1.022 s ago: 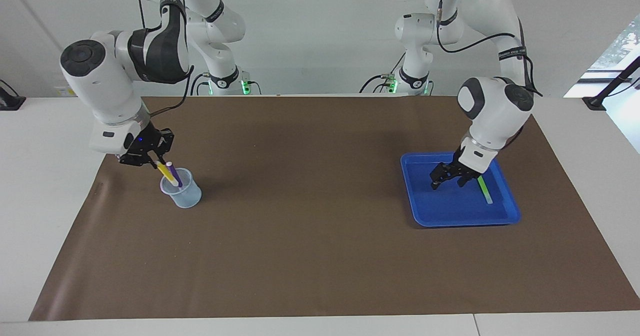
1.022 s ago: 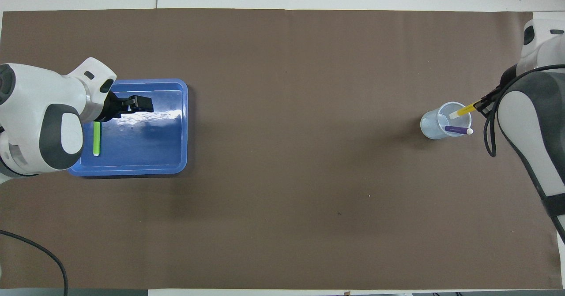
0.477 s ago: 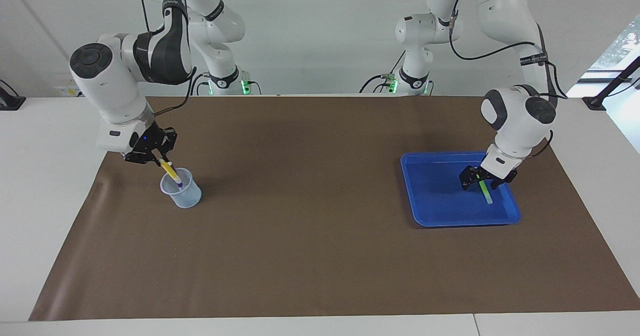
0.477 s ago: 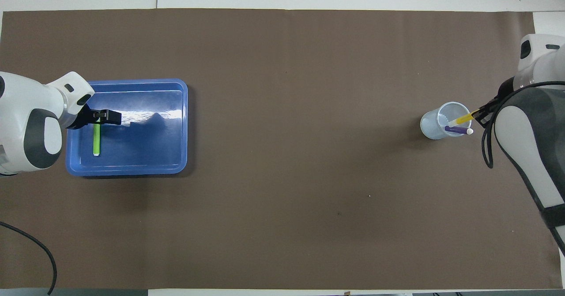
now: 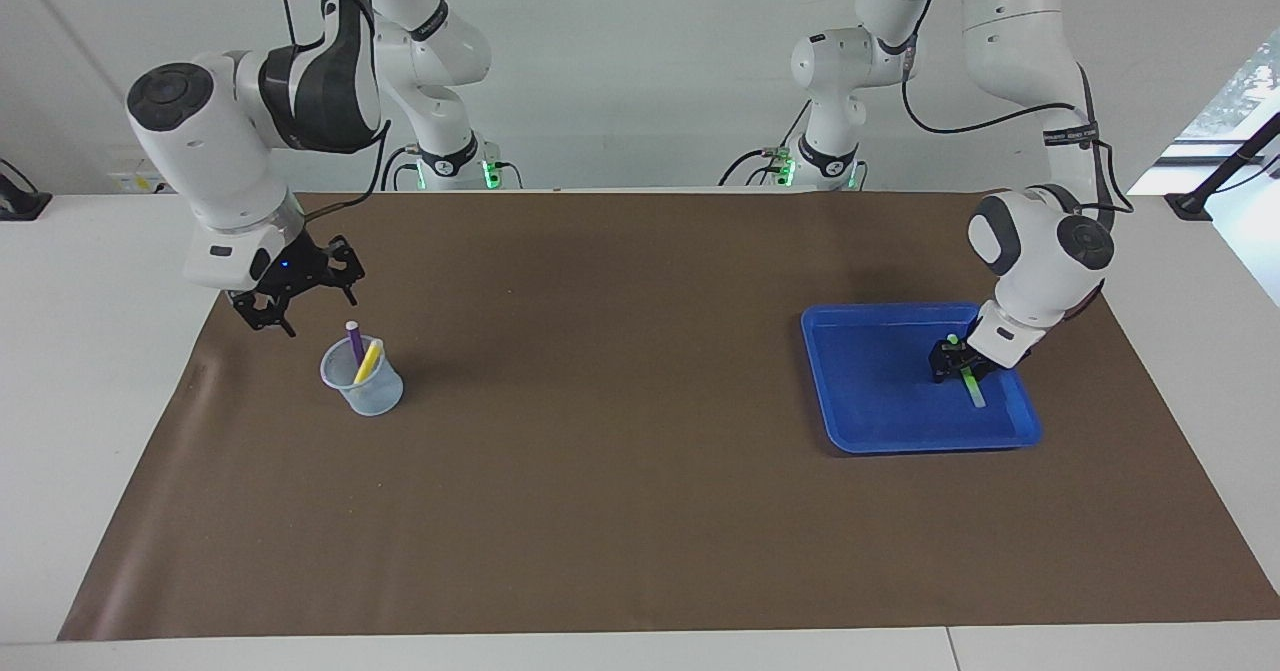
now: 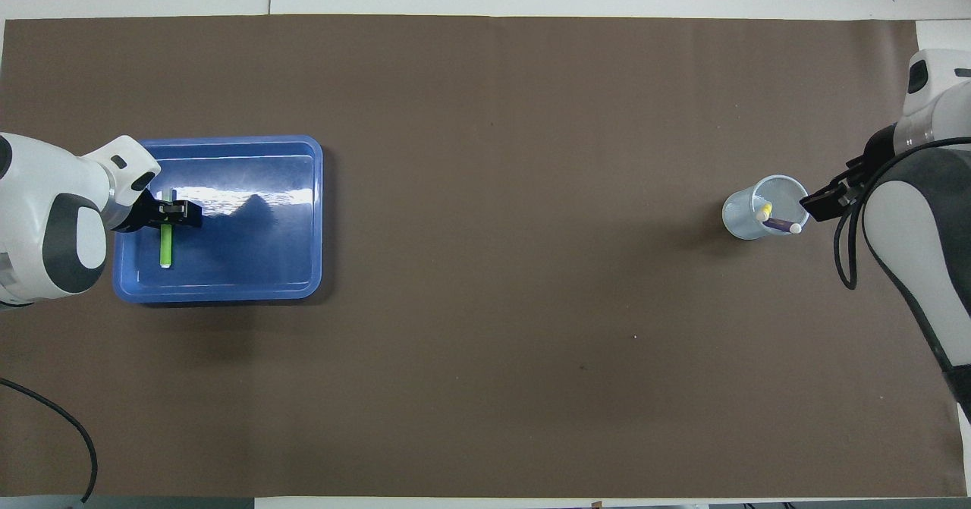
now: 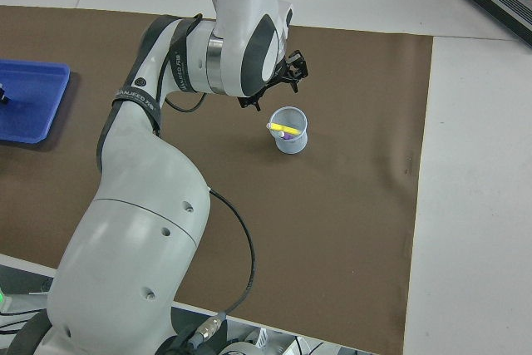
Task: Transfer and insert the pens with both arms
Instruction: 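Grasp the green pen with the left gripper while the right gripper releases, then pass the green pen from the left gripper to the right gripper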
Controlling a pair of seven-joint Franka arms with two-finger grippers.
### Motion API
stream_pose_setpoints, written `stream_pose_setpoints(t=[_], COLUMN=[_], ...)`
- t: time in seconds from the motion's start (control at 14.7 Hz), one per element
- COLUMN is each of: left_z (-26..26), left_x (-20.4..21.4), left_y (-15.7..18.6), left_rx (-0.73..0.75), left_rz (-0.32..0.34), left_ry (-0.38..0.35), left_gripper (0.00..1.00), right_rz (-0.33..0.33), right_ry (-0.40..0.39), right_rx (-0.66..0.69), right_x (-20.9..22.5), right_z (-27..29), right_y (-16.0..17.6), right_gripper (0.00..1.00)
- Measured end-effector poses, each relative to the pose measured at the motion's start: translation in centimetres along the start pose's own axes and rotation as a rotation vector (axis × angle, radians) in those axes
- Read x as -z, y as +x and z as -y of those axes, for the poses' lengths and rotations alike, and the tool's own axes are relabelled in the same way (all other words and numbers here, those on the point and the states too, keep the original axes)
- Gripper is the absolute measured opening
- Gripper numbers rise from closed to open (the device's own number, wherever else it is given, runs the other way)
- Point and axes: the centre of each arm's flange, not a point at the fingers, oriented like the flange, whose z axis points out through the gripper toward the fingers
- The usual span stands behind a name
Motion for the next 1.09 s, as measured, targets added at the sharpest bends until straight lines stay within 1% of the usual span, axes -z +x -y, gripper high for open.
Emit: stream_pose_setpoints(t=[0.07,0.2,0.27,0.34,0.48,0.61,0.68,0.75,0.82,0.95,1.02,1.09], left_z=[-0.1,-0.3,-0.3,-0.4,-1.0,-2.7,-4.1,-5.7,-7.4,-11.5,-14.1,-16.6], left_x=[0.1,0.2,0.3,0.5,1.9,4.6,6.3,8.0,9.3,11.5,12.4,13.0], left_y=[0.0,-0.1,-0.2,-0.3,-0.4,0.1,0.6,1.0,1.4,2.0,2.2,2.2], left_rx=[-0.001,-0.004,-0.005,-0.004,0.018,0.061,0.103,0.163,0.245,0.446,0.548,0.632], left_rz=[-0.001,0.006,0.017,0.029,0.046,0.060,0.060,0.057,0.050,0.037,0.041,0.050], left_ry=[0.000,-0.002,-0.004,-0.006,-0.010,-0.011,-0.018,-0.035,-0.065,-0.131,-0.164,-0.191], left_gripper=[0.39,0.17,0.17,0.17,0.17,0.17,0.17,0.17,0.17,0.17,0.17,0.17], right_rz=[-0.044,-0.134,-0.163,-0.177,-0.162,-0.123,-0.125,-0.135,-0.142,-0.144,-0.154,-0.157], right_ry=[0.048,0.166,0.228,0.289,0.389,0.435,0.454,0.479,0.524,0.649,0.694,0.718], right_rx=[-0.015,-0.089,-0.162,-0.253,-0.434,-0.590,-0.652,-0.700,-0.754,-0.868,-0.909,-0.941], right_x=[0.5,1.1,1.2,1.3,1.4,1.5,1.7,1.9,2.1,1.9,1.6,1.2], right_z=[0.7,2.4,3.6,5.1,9.0,12.6,14.0,15.0,15.7,16.2,16.1,16.0], right_y=[0.4,1.4,2.3,3.3,5.6,7.4,8.3,8.9,9.4,9.8,9.9,9.9], right_gripper=[1.00,1.00,1.00,1.00,1.00,1.00,1.00,1.00,1.00,1.00,1.00,1.00])
